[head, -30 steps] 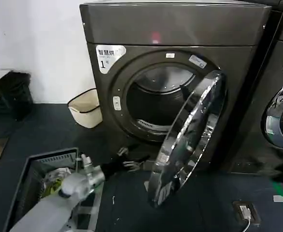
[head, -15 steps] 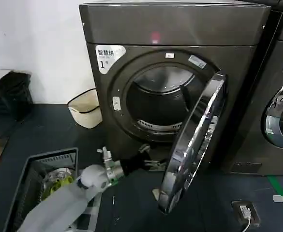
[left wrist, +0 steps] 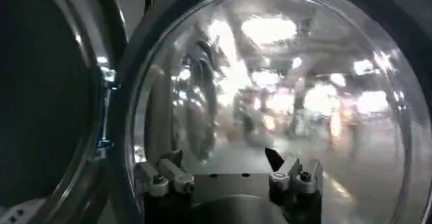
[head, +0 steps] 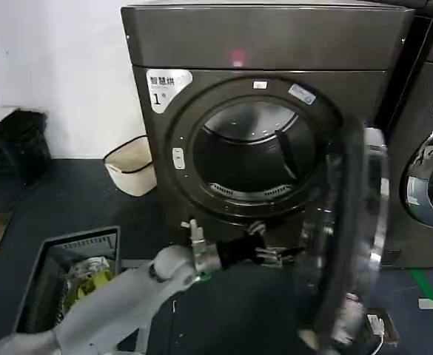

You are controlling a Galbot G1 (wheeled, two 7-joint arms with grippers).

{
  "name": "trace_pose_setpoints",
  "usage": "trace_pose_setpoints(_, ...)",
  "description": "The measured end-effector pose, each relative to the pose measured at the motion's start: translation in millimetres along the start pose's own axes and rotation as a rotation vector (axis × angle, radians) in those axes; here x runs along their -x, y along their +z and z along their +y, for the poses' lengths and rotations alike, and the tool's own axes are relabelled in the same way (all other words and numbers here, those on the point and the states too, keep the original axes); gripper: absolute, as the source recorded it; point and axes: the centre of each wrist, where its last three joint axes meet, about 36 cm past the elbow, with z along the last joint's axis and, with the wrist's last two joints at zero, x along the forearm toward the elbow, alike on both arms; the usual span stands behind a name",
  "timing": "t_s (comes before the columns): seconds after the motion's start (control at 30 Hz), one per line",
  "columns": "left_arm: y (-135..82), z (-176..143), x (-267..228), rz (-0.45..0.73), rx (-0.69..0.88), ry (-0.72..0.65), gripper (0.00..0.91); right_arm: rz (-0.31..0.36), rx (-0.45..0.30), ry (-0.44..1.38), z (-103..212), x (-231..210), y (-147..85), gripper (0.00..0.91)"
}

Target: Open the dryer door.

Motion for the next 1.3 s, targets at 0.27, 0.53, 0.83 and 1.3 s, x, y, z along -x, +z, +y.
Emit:
trace_pose_setpoints(0.27,-3.4,0.9,57.2,0.017,0.010,0.030,0.907,-0.007,0.016,0.067,-29.7,-1.8,-16.0,0.907)
trace_pose_setpoints(0.53,-0.9,-14.2,118.7,0.010,0.012,0.072,0.907,-0.026,0.006,0.151,-58.2,-3.1,-17.0,0.907)
trace_pose_setpoints(0.83,-14.3,-19.4,173.5,-0.028,0.053,0.084,0.907,-0.045,-0.012,0.162,-75.5,1.0,-7.5,0.907)
trace_pose_setpoints(1.3,-4.2,-14.0,176.4,-0.073,0.132,-0.025,0.907,-0.050,-0.016,0.133,-70.6,6.1,3.0,0.907)
